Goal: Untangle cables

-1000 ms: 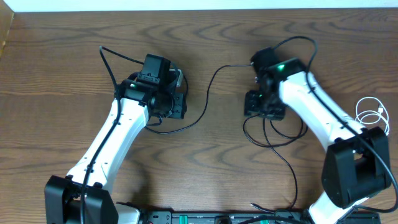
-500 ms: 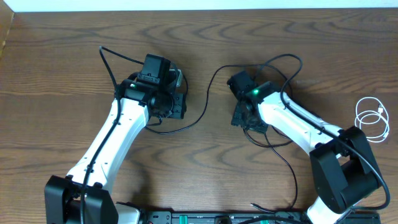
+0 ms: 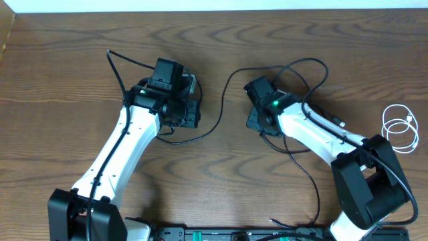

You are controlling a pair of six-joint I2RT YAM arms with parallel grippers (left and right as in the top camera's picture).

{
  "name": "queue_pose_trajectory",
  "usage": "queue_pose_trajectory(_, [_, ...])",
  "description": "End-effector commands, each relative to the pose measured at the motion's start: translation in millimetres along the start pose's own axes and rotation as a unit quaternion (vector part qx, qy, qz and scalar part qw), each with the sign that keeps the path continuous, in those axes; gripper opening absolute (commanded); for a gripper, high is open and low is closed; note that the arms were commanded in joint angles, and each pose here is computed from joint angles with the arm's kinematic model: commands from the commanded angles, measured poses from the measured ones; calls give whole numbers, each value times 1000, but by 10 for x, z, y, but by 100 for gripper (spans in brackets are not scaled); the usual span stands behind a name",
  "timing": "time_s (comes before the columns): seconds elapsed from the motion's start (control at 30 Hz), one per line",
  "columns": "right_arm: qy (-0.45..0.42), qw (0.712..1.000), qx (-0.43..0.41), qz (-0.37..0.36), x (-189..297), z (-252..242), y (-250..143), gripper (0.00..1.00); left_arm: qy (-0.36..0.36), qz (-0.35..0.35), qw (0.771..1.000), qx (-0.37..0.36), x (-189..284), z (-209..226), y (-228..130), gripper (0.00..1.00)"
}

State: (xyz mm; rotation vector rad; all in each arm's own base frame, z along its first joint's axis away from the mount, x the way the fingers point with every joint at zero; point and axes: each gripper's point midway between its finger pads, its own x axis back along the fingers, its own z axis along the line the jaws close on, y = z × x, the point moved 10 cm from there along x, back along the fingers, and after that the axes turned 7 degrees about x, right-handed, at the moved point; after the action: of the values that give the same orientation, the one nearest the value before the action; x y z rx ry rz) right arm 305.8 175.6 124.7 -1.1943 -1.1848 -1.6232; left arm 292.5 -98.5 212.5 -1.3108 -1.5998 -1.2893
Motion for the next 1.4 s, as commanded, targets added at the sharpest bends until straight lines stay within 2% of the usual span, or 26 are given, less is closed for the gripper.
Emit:
queue_pose_trajectory(0.0, [47, 996, 41, -57, 468, 91, 419, 1, 3, -8, 1000, 5, 51, 9, -11, 51])
queue_pose_trajectory(0.23, [115, 976, 73, -170, 1878, -8, 1184, 1, 3, -10, 1000, 4, 51, 8, -6, 51])
queue_pose_trajectory(0.37, [175, 952, 89, -235, 2595, -167, 1432, 1, 2, -11, 1000, 4, 51, 7, -2, 51])
queue_pose_trajectory(0.47, [215, 933, 115, -266, 2920, -234, 1495, 1, 2, -13, 1000, 4, 51, 6, 4, 51])
queue_pose_trajectory(0.67, [184, 921, 94, -331, 3176, -473, 1650, 1, 2, -13, 1000, 4, 51, 6, 3, 51])
queue_pose_trajectory(0.87, [52, 902, 9, -429, 3597, -986, 1789, 1, 2, -13, 1000, 3, 51, 6, 3, 51])
queue_pose_trajectory(1.0, [-54, 884, -70, -460, 3855, -1488, 1762, 1, 2, -14, 1000, 3, 51, 5, 6, 51])
queue_pose_trajectory(1.23, [-228, 846, -238, -418, 3924, -2516, 1571, 1, 1, -15, 1000, 3, 51, 4, 10, 51])
queue_pose_trajectory(1.37, [-256, 816, -344, -387, 3887, -2995, 1417, 1, 1, -15, 1000, 3, 51, 4, 10, 51])
